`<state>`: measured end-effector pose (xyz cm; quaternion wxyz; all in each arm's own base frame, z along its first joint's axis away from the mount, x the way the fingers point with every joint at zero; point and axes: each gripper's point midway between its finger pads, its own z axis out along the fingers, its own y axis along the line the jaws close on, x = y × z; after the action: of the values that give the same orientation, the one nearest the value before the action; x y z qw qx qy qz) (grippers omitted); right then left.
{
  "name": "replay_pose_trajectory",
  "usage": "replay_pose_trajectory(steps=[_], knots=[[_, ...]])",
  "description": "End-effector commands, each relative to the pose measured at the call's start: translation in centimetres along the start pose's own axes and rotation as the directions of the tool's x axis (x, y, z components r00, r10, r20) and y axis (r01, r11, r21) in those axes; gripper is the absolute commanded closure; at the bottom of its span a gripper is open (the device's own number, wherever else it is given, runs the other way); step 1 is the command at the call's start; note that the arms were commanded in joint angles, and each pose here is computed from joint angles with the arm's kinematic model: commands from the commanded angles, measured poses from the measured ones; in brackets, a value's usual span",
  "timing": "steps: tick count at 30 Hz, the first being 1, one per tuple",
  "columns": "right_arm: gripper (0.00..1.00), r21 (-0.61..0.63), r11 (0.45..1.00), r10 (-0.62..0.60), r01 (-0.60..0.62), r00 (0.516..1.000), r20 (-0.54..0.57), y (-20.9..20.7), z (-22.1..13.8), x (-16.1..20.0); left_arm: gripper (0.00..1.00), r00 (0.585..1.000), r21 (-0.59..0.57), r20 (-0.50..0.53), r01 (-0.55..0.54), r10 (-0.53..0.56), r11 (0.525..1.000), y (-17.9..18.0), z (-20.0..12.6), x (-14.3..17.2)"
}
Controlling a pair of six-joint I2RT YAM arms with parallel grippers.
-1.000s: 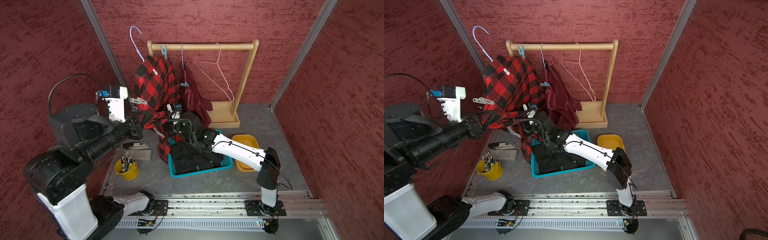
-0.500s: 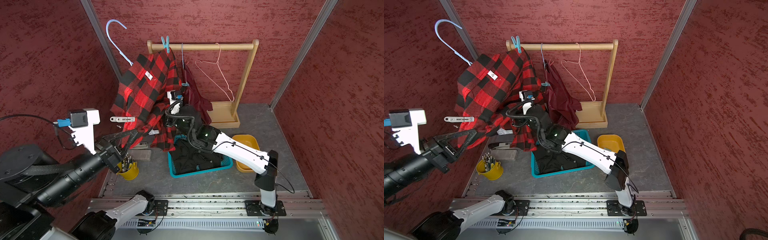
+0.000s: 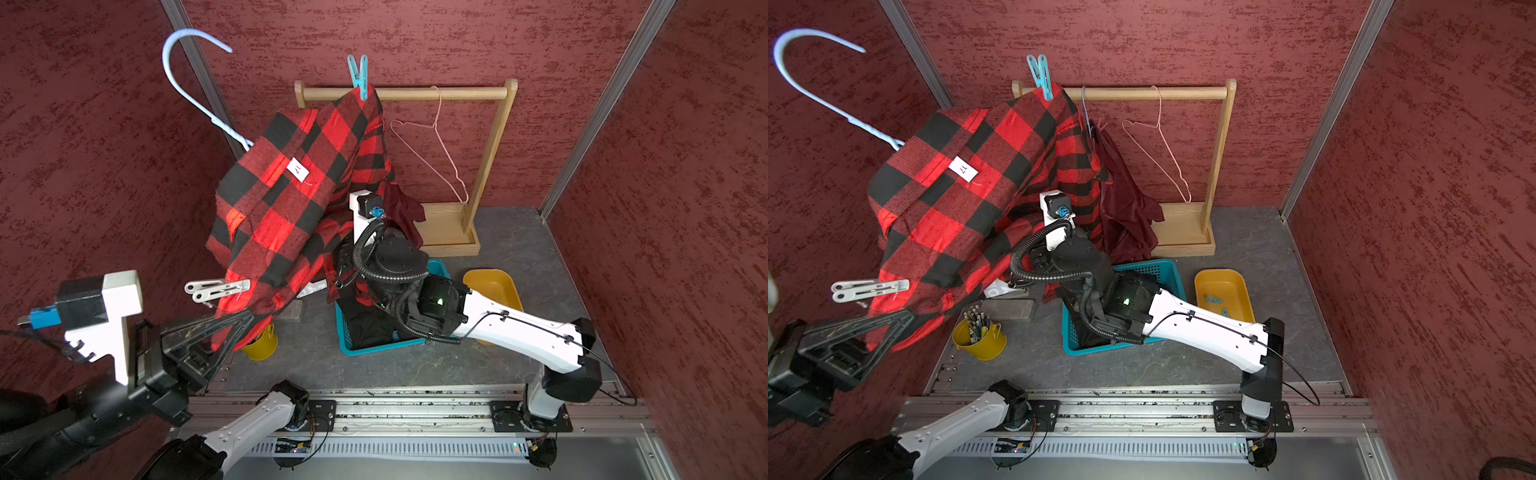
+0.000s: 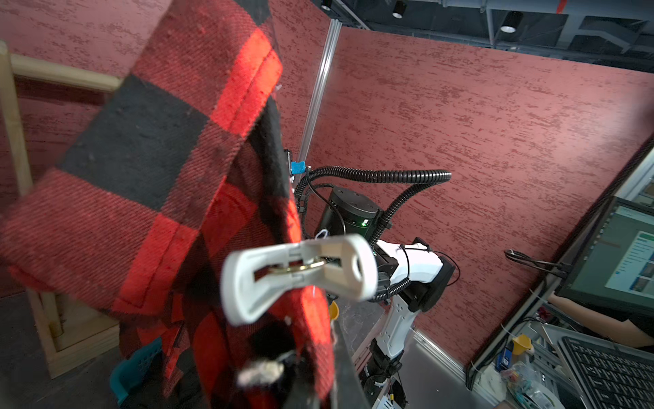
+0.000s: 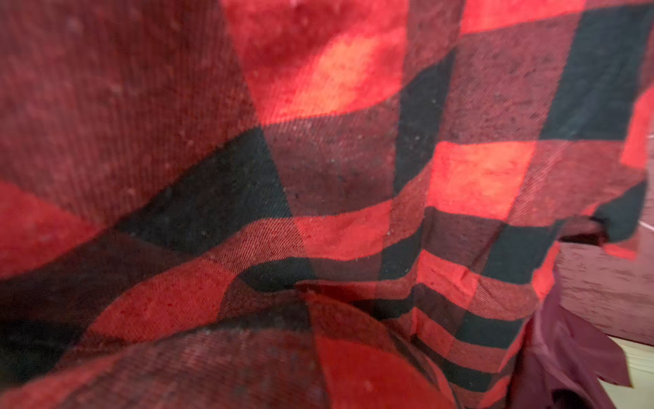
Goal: Remove the clothespins securing long-sleeve shirts to the hanger
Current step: Place the long-sleeve shirt at the bin.
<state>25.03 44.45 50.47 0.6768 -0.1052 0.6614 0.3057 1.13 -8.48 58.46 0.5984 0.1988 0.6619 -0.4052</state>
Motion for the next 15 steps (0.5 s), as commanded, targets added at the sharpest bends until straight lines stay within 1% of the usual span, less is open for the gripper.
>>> replay_pose_trajectory(steps=[1, 7, 11, 15], knots=[[0.8, 0.105, 0.994, 0.024, -0.032, 0.997, 0.075, -1.8, -2.2, -2.9, 1.0, 0.996, 0.13, 0.064, -0.066, 0.058, 0.989, -2.8, -1.2, -1.3], [0.8, 0.142, 0.989, 0.025, -0.038, 0.995, 0.094, -1.9, -5.4, -3.8, 1.0, 0.993, 0.214, 0.104, -0.083, 0.062, 0.973, -4.8, -2.3, -2.3], [0.8, 0.17, 0.984, 0.035, -0.052, 0.995, 0.098, -2.7, -6.9, -3.9, 1.0, 0.996, 0.243, 0.072, -0.067, 0.051, 0.968, -4.9, -1.4, -2.0], [0.8, 0.199, 0.978, 0.04, -0.059, 0.994, 0.097, -4.1, -7.8, -3.4, 1.0, 0.997, 0.243, 0.059, -0.06, 0.047, 0.968, -4.6, 0.0, -1.8]])
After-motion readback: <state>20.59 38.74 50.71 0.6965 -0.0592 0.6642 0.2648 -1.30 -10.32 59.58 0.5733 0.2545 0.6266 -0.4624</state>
